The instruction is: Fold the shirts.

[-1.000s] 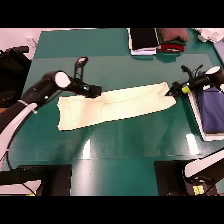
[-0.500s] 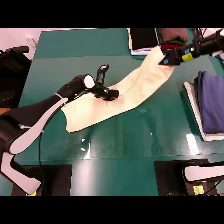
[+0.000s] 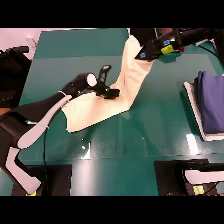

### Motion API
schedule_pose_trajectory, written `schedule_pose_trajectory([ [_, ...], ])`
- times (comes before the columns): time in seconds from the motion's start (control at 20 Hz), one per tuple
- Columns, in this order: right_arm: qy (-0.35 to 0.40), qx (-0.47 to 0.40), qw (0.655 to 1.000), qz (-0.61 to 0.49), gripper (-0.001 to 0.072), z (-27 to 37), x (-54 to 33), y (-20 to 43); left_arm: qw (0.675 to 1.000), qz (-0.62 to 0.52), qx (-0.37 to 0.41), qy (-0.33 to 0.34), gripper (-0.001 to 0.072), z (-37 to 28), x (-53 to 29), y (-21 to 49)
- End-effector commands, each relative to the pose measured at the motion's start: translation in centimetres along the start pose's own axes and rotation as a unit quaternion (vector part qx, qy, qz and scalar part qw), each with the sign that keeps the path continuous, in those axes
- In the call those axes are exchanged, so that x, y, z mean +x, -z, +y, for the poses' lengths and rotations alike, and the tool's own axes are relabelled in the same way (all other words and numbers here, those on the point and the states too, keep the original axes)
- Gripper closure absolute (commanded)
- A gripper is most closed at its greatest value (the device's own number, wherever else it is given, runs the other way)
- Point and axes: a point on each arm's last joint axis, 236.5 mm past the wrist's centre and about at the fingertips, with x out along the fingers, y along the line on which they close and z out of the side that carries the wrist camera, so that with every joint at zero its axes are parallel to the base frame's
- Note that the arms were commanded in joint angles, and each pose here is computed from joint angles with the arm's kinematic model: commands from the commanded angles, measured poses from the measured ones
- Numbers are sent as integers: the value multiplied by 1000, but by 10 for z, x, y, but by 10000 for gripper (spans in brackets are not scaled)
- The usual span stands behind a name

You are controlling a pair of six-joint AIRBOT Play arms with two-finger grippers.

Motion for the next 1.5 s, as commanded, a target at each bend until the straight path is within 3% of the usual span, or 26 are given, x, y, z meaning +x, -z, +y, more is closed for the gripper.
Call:
schedule_pose_trajectory([
  [0.0,-25,-21,999,-2,691,38,18,-3,998,-32,17,-44,685,34,-66,-32],
  [0.35,-183,-49,981,-36,684,192,140,-6,952,-198,9,-234,684,139,-334,-71],
  [0.4,-191,-62,979,-44,587,210,167,0,943,-223,3,-246,684,142,-363,-69],
  [0.45,-196,-69,977,-48,416,224,191,7,937,-241,-2,-252,684,142,-385,-66],
  [0.5,-199,-69,977,-42,384,233,207,17,933,-254,-5,-257,683,141,-401,-63],
  [0.6,-200,-71,977,-24,386,232,214,27,928,-266,1,-262,684,137,-416,-60],
  [0.75,-160,-60,985,2,387,177,196,28,933,-262,20,-247,685,122,-407,-60],
  [0.95,-15,30,997,67,384,20,158,67,936,-269,61,-217,684,84,-390,-70],
  [1.0,12,53,994,93,344,-15,148,87,937,-271,70,-210,684,75,-387,-71],
  [1.05,27,88,989,115,165,-47,139,105,937,-273,77,-204,684,68,-384,-72],
  [1.1,31,127,984,122,82,-71,135,118,937,-275,83,-200,684,62,-382,-74],
  [1.3,-6,261,957,124,86,-119,150,145,937,-279,98,-187,684,47,-377,-76],
  [1.45,-38,286,947,143,87,-116,183,154,937,-279,97,-186,684,46,-376,-75],
])
